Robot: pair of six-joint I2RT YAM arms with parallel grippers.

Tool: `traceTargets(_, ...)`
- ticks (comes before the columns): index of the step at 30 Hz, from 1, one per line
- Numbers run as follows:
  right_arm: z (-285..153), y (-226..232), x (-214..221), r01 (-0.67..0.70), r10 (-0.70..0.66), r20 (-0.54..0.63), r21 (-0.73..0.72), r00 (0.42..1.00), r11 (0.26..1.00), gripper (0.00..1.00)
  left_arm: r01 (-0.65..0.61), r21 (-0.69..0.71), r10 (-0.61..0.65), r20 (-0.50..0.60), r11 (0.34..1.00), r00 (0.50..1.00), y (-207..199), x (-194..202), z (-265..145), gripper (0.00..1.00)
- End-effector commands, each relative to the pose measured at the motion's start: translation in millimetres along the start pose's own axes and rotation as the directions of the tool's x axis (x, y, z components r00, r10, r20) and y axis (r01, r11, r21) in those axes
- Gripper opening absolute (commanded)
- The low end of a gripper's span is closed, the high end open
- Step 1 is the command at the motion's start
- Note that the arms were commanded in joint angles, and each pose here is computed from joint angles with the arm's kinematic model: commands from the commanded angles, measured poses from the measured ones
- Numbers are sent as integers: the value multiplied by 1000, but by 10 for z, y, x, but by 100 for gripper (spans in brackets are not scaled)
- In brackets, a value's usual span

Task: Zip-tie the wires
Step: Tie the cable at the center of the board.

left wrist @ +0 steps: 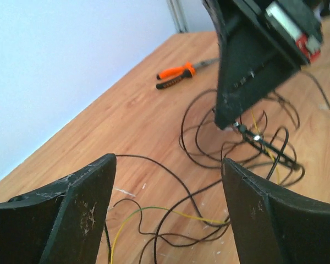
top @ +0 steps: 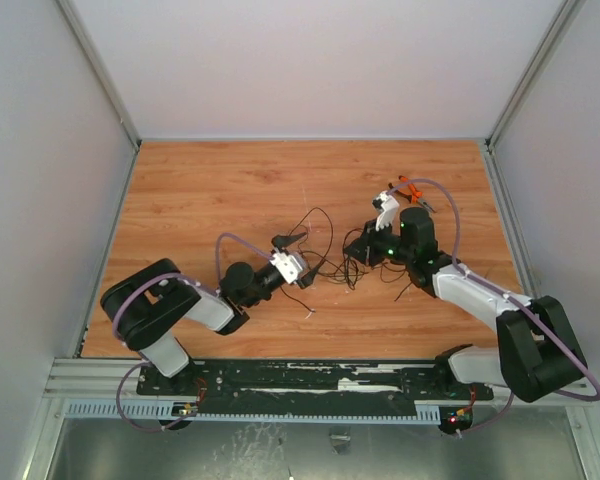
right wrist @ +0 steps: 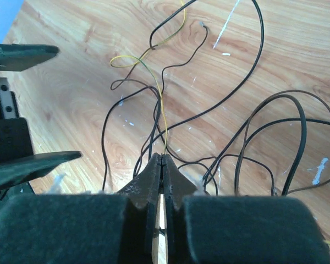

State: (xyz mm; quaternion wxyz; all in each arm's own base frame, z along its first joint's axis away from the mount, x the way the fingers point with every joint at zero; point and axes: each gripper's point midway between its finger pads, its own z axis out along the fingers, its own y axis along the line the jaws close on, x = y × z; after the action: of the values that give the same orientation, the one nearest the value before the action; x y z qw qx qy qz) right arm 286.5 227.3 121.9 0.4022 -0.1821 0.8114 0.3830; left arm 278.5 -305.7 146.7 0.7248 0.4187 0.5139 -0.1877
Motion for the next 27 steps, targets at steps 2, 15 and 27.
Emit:
traceTargets(2,-41,6,-175,-36,27,100,88,995,995,0,228,-153,-214,105,962,971,330,-379,-55,83)
traceTargets(15,17,45,-268,-199,159,213,180,964,963,0,541,-211,-575,-161,814,802,313,-486,16,77)
traceTargets(27,65,73,-152,-295,262,163,229,951,928,0,768,-28,-731,-329,640,598,-359,-370,-23,76)
